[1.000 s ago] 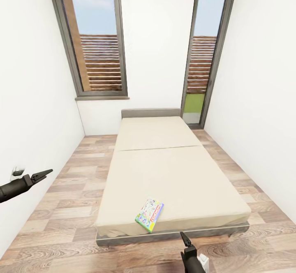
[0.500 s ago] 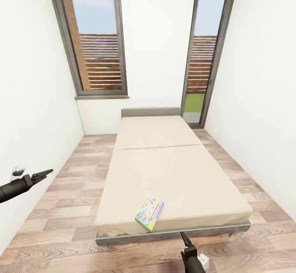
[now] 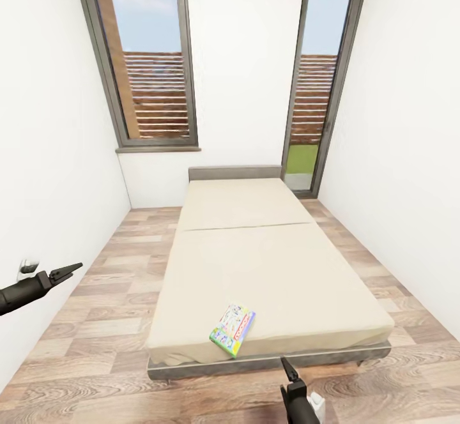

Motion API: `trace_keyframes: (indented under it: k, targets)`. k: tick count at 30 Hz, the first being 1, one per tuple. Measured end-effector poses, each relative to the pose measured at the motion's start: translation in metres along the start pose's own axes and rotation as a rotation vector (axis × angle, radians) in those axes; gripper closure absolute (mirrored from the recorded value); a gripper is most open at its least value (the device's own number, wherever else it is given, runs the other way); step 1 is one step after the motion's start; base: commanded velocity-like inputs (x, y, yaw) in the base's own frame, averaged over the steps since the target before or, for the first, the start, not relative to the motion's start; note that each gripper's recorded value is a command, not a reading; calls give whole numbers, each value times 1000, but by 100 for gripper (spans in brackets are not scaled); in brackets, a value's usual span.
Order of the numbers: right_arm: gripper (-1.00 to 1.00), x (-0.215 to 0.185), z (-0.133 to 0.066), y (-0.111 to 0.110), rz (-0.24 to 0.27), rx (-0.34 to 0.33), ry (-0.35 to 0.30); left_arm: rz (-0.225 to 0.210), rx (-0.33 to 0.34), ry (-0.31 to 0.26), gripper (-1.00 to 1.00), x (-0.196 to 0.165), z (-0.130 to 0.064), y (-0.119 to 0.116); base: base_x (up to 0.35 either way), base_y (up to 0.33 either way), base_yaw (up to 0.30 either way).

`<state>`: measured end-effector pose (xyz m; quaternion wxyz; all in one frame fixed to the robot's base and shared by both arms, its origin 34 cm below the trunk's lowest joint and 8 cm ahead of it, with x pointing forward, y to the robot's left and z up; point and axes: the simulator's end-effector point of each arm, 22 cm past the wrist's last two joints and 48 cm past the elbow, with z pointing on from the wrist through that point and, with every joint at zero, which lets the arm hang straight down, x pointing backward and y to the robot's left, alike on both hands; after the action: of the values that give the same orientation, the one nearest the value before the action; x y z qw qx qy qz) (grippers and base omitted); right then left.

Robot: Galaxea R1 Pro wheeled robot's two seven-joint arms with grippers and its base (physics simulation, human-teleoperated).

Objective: Put all the toys in the child's room - the three board games (two on the bed and one on the table), the two jigsaw puzzles on the table, and the tennis ball on the table - inside the toy box on the table in the child's room.

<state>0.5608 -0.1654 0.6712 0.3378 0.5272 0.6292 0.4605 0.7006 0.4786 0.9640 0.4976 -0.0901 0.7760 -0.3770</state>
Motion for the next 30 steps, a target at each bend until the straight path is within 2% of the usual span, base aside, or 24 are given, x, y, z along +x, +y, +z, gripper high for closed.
trace_keyframes:
  k: [3,8,30]
  targets:
    - [-100,0,1,6,-3,-46,3,0,0,0,-100,3,1,3,0,0,0]
    - [-100,1,3,5,-3,-73,6,0,1,0,-100,8,3,8,0,0,0]
    - [-100,0,15,-27,-12,-77,12,0,1,-1,-100,33,11,31,0,0,0]
